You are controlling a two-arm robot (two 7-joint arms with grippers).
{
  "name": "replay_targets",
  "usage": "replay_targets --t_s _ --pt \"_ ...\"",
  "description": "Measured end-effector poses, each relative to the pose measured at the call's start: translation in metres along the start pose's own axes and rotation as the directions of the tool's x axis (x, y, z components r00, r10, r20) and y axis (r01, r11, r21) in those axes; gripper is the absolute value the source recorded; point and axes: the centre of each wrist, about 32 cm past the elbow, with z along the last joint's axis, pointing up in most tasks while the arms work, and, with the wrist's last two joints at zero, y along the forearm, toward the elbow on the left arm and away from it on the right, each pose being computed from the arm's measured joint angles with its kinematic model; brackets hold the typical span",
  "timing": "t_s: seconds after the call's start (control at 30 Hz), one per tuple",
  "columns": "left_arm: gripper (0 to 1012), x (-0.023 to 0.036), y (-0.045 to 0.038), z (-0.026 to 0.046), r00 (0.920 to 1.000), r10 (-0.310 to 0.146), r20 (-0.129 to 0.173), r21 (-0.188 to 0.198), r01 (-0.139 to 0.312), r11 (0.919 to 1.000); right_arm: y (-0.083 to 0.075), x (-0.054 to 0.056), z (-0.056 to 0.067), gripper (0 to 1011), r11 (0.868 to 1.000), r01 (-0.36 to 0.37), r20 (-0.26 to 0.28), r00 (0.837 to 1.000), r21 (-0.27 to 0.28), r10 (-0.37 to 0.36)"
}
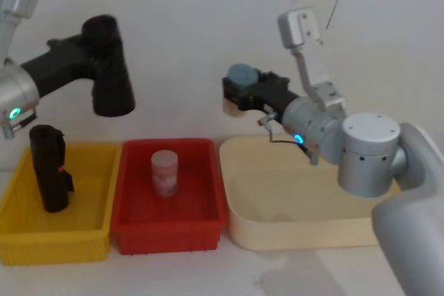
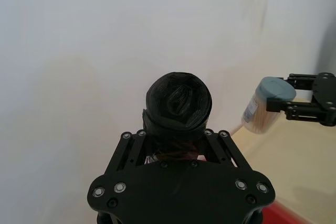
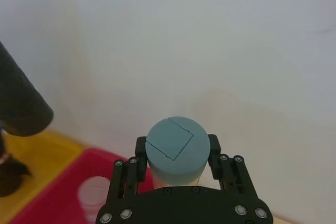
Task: Pick up the garbage bag with the one hand and transfer it to the other hand.
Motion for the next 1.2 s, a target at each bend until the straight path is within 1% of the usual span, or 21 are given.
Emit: replay_targets --t_s 0.03,0.07,0.13,0.17,0.2,0.23,0.27,0.3,0.33,0.37,0.43,0.47,0.53,0.57,0.63,0.67,0.7,0.77,0.83,0.97,1.2 --pt "394 0.0 0.0 0.0 1.0 0.0 0.0 0.0 0.0 1.0 -0.001 0.002 0.0 663 1.0 0.008 0.001 1.0 -0.001 -0.008" --pt "394 0.0019 -0.0075 0.0017 0.9997 -0.024 0.003 -0.003 0.024 0.9997 -0.004 0.007 0.0 663 1.0 0.031 0.005 1.0 -0.008 -0.03" --pt "394 0.0039 -0.0139 0.0027 0.9988 -0.048 0.005 -0.008 0.048 0.9988 -0.007 0.011 0.0 663 0.998 0.055 0.009 0.998 -0.012 -0.055" --pt "394 0.0059 -0.0209 0.0036 0.9975 -0.07 0.006 -0.009 0.07 0.9975 -0.01 0.015 -0.001 663 0.997 0.076 0.012 0.997 -0.018 -0.076" --pt "394 0.0064 -0.0233 0.0039 0.9966 -0.082 0.007 -0.012 0.082 0.9965 -0.011 0.017 -0.001 663 0.996 0.087 0.013 0.996 -0.021 -0.086" --pt "394 0.0079 -0.0306 0.0042 0.994 -0.109 0.006 -0.014 0.109 0.9939 -0.014 0.022 -0.003 663 0.994 0.108 0.016 0.994 -0.029 -0.108" --pt "394 0.0079 -0.0306 0.0042 0.994 -0.109 0.006 -0.014 0.109 0.9939 -0.014 0.022 -0.003 663 0.994 0.108 0.016 0.994 -0.029 -0.108" --pt "394 0.0101 -0.0375 0.0044 0.9913 -0.132 0.004 -0.014 0.132 0.9912 -0.017 0.027 -0.005 663 0.991 0.132 0.018 0.991 -0.04 -0.131" --pt "394 0.01 -0.0407 0.0063 0.9893 -0.145 0.006 -0.02 0.146 0.9892 -0.021 0.032 -0.007 663 0.987 0.154 0.019 0.988 -0.051 -0.153" --pt "394 0.0117 -0.0435 0.0042 0.9882 -0.153 0.0 -0.016 0.153 0.988 -0.021 0.032 -0.007 663 0.987 0.154 0.019 0.988 -0.051 -0.153" --pt "394 0.0136 -0.0567 0.0055 0.979 -0.204 -0.006 -0.024 0.203 0.9788 -0.025 0.038 -0.011 663 0.98 0.184 0.021 0.983 -0.071 -0.183" --pt "394 0.0151 -0.0597 0.0025 0.9757 -0.219 -0.012 -0.021 0.219 0.9756 -0.028 0.042 -0.014 663 0.976 0.201 0.022 0.98 -0.085 -0.2" --pt "394 0.0167 -0.0659 0.0013 0.9705 -0.24 -0.02 -0.022 0.24 0.9706 -0.031 0.046 -0.016 663 0.971 0.216 0.023 0.976 -0.099 -0.215" --pt "394 0.0187 -0.0727 -0.0004 0.9639 -0.265 -0.03 -0.022 0.264 0.9643 -0.034 0.049 -0.019 663 0.967 0.229 0.023 0.973 -0.114 -0.228" --pt "394 0.0211 -0.0811 -0.0032 0.9572 -0.286 -0.045 -0.02 0.285 0.9582 -0.036 0.051 -0.022 663 0.962 0.241 0.024 0.97 -0.129 -0.24" --pt "394 0.0224 -0.0878 -0.005 0.9501 -0.307 -0.055 -0.022 0.306 0.9517 -0.037 0.053 -0.024 663 0.959 0.247 0.024 0.969 -0.137 -0.246" --pt "394 0.0224 -0.0878 -0.005 0.9501 -0.307 -0.055 -0.022 0.306 0.9517 -0.038 0.054 -0.026 663 0.957 0.251 0.024 0.968 -0.144 -0.251" --pt "394 0.0238 -0.0976 -0.0077 0.9353 -0.347 -0.068 -0.028 0.346 0.9378 -0.041 0.058 -0.03 663 0.95 0.265 0.024 0.964 -0.166 -0.265" --pt "394 0.0244 -0.1018 -0.0088 0.9303 -0.359 -0.076 -0.026 0.358 0.9334 -0.042 0.06 -0.033 663 0.946 0.271 0.023 0.962 -0.178 -0.271" --pt "394 0.0252 -0.1095 -0.0104 0.9152 -0.394 -0.086 -0.027 0.393 0.9192 -0.046 0.064 -0.038 663 0.937 0.287 0.021 0.957 -0.201 -0.289" --pt "394 0.0248 -0.1158 -0.0108 0.9015 -0.422 -0.095 -0.025 0.422 0.9063 -0.048 0.068 -0.041 663 0.931 0.302 0.015 0.952 -0.207 -0.306"
